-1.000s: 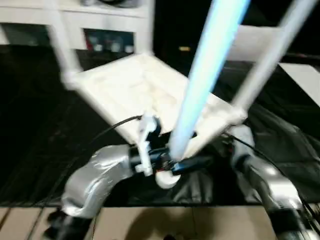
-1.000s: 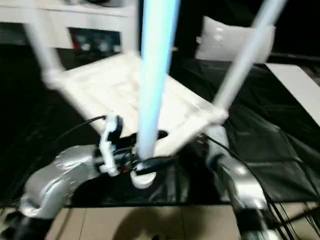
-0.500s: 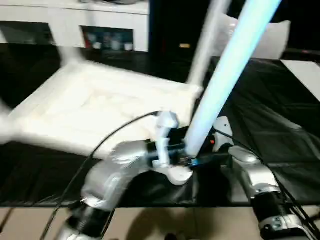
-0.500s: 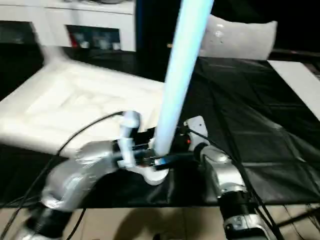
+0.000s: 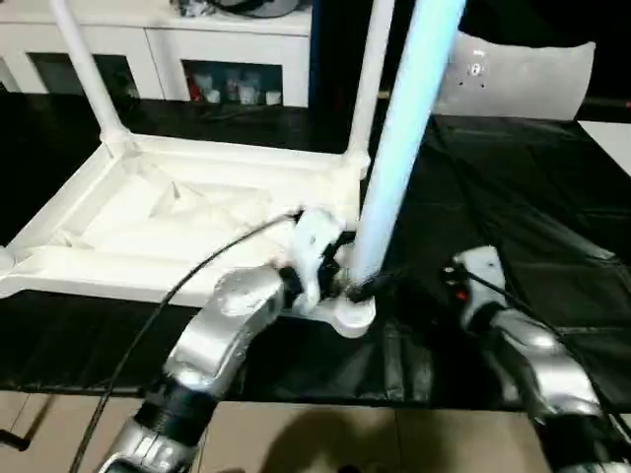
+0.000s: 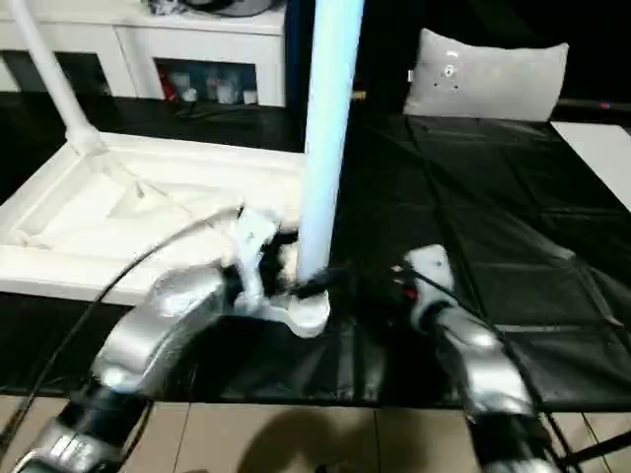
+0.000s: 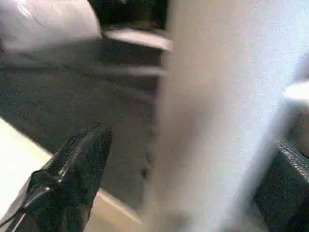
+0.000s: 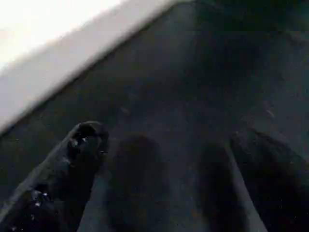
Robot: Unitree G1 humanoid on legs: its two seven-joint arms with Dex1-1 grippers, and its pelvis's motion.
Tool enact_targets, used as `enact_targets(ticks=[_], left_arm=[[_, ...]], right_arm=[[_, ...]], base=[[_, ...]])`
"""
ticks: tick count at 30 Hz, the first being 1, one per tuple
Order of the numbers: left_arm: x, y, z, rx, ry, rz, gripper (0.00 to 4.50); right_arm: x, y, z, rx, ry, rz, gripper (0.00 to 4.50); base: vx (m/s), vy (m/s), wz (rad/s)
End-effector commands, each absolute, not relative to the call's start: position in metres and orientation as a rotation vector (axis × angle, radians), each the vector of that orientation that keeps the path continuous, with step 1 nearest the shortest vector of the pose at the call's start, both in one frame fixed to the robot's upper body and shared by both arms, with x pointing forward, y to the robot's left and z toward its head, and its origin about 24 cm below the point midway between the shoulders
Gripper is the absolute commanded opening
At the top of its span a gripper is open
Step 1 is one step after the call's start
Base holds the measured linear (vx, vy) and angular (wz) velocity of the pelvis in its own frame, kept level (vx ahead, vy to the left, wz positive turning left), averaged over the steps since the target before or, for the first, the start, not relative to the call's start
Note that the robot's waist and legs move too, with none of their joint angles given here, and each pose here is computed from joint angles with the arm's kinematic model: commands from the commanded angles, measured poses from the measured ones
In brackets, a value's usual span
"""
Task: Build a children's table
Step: Rotate table base, then rotate leg to tighten
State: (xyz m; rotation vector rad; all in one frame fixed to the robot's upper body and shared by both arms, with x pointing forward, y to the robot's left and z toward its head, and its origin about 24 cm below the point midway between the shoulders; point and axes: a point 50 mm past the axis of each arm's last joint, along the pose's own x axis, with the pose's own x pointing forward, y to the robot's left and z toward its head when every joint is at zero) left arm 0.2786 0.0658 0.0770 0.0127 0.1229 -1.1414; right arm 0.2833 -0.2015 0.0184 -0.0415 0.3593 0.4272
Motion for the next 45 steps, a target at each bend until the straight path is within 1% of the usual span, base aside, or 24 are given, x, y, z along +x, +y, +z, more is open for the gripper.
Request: enact_targets(ticks=[1,2,3,5,6,7,9,11,14,17,19,21,23,25,27,29,30,31,33,36,37,40,43,45], left_arm=[[0.272,0.075,0.076,0.026,0.151,-1.235,4.39],[0.273,0.083,0.076,0.044,0.169,-1.245,4.39],[0.273,0.083,0.076,0.044,0.169,-1.245,4.39],[0.278,0.096,0.074,0.133,0.186,-1.261,4.39],[0.281,0.102,0.073,0.177,0.197,-1.271,4.13],[0.283,0.108,0.072,0.218,0.204,-1.285,4.03],[0.287,0.116,0.07,0.256,0.222,-1.311,4.03],[0.293,0.123,0.068,0.323,0.258,-1.336,3.69],[0.301,0.13,0.067,0.387,0.297,-1.372,3.6],[0.305,0.132,0.065,0.395,0.31,-1.382,3.2],[0.31,0.135,0.063,0.418,0.329,-1.421,3.14],[0.311,0.136,0.063,0.426,0.331,-1.427,2.9],[0.314,0.14,0.06,0.462,0.361,-1.454,2.76],[0.316,0.142,0.058,0.478,0.374,-1.463,2.67],[0.319,0.144,0.057,0.498,0.379,-1.455,2.39],[0.321,0.146,0.056,0.511,0.385,-1.455,2.33],[0.322,0.147,0.056,0.521,0.388,-1.457,2.31],[0.323,0.147,0.056,0.519,0.388,-1.459,2.05],[0.326,0.147,0.057,0.52,0.383,-1.456,1.91],[0.327,0.147,0.057,0.511,0.379,-1.458,1.79],[0.327,0.146,0.057,0.506,0.38,-1.466,1.55],[0.327,0.147,0.056,0.495,0.391,-1.489,1.44],[0.327,0.146,0.056,0.482,0.394,-1.505,1.1],[0.327,0.146,0.054,0.483,0.406,-1.514,1.04]], right_arm=[[0.28,-0.205,0.035,-0.045,0.284,0.508,4.5],[0.277,-0.207,0.04,-0.06,0.273,0.542,4.5],[0.277,-0.207,0.04,-0.06,0.273,0.542,4.5],[0.274,-0.208,0.046,-0.078,0.259,0.6,4.5],[0.273,-0.208,0.048,-0.089,0.255,0.626,4.5],[0.271,-0.208,0.05,-0.101,0.256,0.652,4.5],[0.268,-0.21,0.052,-0.134,0.27,0.692,4.5],[0.263,-0.211,0.056,-0.155,0.291,0.758,4.5],[0.253,-0.212,0.061,-0.169,0.312,0.858,4.5],[0.249,-0.212,0.065,-0.168,0.314,0.901,4.5],[0.244,-0.213,0.069,-0.136,0.331,0.93,4.5],[0.244,-0.213,0.069,-0.13,0.336,0.931,4.5],[0.239,-0.21,0.076,-0.082,0.322,0.97,4.5],[0.238,-0.209,0.078,-0.083,0.302,0.965,4.5],[0.236,-0.207,0.079,-0.083,0.298,0.967,4.5],[0.234,-0.204,0.079,-0.082,0.296,0.987,4.5],[0.233,-0.202,0.078,-0.076,0.321,0.995,4.5],[0.231,-0.202,0.076,-0.074,0.347,1.009,4.5],[0.229,-0.201,0.076,-0.06,0.378,1.033,4.5],[0.227,-0.199,0.077,-0.047,0.383,1.057,4.5],[0.226,-0.198,0.077,-0.041,0.392,1.073,4.5],[0.225,-0.199,0.078,-0.042,0.393,1.074,4.5],[0.225,-0.199,0.078,-0.045,0.396,1.073,4.5],[0.225,-0.199,0.078,-0.049,0.398,1.075,4.5]], base=[[0.0,0.0,0.0],[0.0,0.0,0.0],[0.0,0.0,0.0],[0.0,0.0,0.0],[0.0,0.0,0.0],[0.0,0.0,0.0],[0.0,0.0,0.0],[0.0,0.0,0.0],[0.0,0.0,0.0],[0.0,0.0,0.0],[0.0,0.0,0.0],[0.0,0.0,0.0],[0.0,0.0,0.0],[0.0,0.0,0.0],[0.0,0.0,0.0],[0.0,0.0,0.0],[0.0,0.0,0.0],[0.0,0.0,0.0],[0.0,0.0,0.0],[0.0,0.0,0.0],[0.0,0.0,0.0],[0.0,0.0,0.0],[0.0,0.0,0.0],[0.0,0.0,0.0]])
